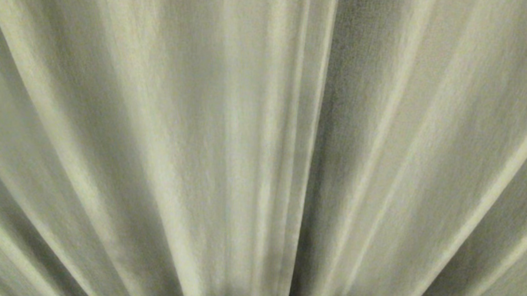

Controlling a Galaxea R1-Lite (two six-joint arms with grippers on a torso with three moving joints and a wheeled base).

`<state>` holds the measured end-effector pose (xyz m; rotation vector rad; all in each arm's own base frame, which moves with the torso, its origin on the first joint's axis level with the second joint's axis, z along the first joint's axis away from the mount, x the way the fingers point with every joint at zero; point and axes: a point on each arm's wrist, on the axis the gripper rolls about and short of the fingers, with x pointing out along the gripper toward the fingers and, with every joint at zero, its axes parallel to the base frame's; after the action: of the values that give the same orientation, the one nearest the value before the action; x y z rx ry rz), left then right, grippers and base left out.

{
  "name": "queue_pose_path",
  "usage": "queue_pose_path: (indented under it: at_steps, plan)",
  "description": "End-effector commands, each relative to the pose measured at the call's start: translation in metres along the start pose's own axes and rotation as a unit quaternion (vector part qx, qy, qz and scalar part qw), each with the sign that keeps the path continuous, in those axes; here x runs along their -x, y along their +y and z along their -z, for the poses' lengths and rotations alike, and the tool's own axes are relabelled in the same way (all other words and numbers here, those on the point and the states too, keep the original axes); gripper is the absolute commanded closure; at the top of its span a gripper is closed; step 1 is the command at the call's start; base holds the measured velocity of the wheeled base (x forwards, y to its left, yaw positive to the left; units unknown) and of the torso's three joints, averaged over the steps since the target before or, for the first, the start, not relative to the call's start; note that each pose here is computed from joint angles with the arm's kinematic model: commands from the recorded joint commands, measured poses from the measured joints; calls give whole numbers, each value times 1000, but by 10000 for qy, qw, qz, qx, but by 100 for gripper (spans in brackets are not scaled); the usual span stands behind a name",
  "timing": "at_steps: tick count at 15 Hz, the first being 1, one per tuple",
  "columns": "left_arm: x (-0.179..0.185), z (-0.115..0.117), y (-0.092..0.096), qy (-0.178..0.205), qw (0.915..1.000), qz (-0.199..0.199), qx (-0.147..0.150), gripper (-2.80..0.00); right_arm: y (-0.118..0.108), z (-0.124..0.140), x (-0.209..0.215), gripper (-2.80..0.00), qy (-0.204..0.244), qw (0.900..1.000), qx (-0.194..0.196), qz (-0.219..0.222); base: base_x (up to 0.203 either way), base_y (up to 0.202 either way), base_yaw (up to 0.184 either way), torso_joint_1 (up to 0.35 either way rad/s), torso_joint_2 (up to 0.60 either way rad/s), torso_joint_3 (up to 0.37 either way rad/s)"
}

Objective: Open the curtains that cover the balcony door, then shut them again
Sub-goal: Pull the outer curtains open on both sides

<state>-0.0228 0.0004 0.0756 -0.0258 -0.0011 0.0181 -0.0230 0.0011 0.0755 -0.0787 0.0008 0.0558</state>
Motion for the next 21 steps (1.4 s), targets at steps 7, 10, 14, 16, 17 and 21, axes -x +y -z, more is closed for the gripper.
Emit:
queue_pose_path:
  at_steps: [7,10,14,16,17,21]
  plan:
    - [0,0,0,-3,10000,-2,2,0,0,0,0,0,9,10000,43,-6,0,0,0,0,0,0]
    - [0,0,0,-3,10000,-2,2,0,0,0,0,0,8,10000,51,-6,0,0,0,0,0,0]
    - [0,0,0,-3,10000,-2,2,0,-1,-15,4,0,-270,9995,189,3,0,0,0,0,0,0]
    - [0,0,0,-3,10000,-2,2,0,-2,-33,11,0,-477,9986,213,31,0,0,0,0,0,0]
    - [0,0,0,-3,10000,-2,2,0,-3,-44,16,0,-563,9981,252,47,0,0,0,0,0,0]
    - [0,0,0,-3,10000,-2,2,0,-7,-93,14,0,-416,9986,333,36,0,0,0,0,0,0]
